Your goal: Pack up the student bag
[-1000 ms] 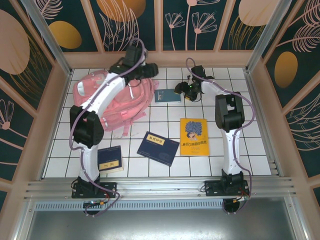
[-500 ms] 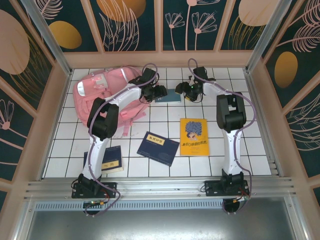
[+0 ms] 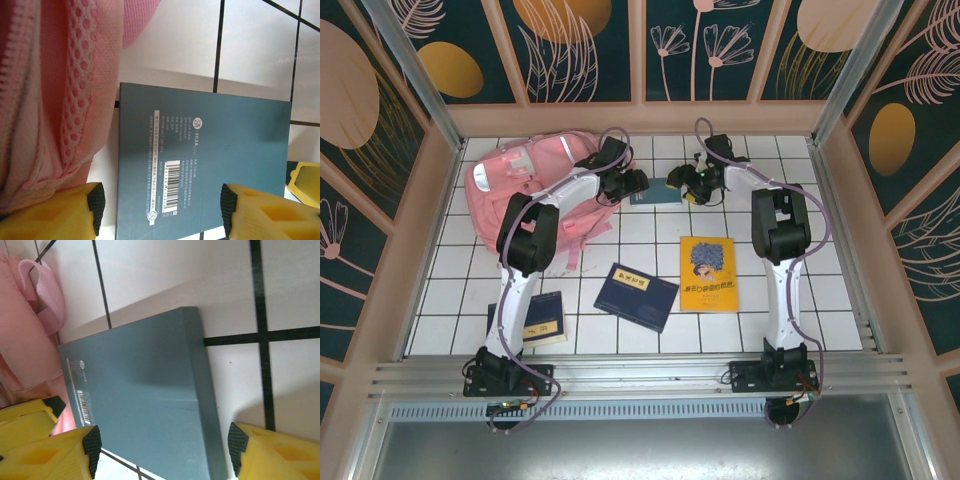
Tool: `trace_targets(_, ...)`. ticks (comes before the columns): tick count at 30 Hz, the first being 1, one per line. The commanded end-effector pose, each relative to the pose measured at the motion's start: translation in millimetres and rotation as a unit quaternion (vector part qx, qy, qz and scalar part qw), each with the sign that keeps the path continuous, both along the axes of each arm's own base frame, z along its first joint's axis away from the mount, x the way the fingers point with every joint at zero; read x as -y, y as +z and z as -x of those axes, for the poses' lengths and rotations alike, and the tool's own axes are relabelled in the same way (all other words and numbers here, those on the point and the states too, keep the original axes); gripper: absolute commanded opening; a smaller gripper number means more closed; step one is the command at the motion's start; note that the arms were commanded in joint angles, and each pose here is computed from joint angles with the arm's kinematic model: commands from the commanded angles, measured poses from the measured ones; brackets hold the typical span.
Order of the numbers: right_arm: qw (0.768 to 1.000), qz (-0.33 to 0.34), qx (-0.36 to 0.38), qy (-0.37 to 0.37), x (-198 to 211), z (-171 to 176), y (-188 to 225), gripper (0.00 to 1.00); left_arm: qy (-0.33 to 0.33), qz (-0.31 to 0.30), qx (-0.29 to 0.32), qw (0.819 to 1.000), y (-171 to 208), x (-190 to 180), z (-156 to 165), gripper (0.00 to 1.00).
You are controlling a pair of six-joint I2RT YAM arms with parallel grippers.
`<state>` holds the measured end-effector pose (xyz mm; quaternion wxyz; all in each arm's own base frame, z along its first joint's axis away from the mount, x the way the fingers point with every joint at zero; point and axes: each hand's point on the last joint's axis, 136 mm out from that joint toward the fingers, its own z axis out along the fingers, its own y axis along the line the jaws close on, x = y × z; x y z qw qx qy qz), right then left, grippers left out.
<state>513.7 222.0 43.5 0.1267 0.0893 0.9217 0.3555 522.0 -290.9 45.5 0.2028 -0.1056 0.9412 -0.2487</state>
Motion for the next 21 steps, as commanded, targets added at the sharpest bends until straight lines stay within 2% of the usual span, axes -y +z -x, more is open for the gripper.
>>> trace_targets(1, 0.999, -0.009, -0.045, 0.024, -22, 18, -26, 0.70, 0.023, -0.017, -0.030, 0.999, -32, -14, -1, 0.64)
trace_targets(10, 0.994, -0.072, -0.065, 0.043, -39, 23, -26, 0.70, -0.002, 0.043, -0.043, 0.998, -37, 10, 7, 0.62)
trace_targets(17, 0.971, -0.222, -0.066, 0.057, -58, 32, 14, 0.69, -0.017, 0.062, -0.057, 0.996, -44, 17, 17, 0.58)
trace_targets(21, 0.957, -0.280, -0.054, 0.050, -58, 33, 39, 0.69, -0.021, 0.068, -0.059, 0.996, -44, 18, 20, 0.57)
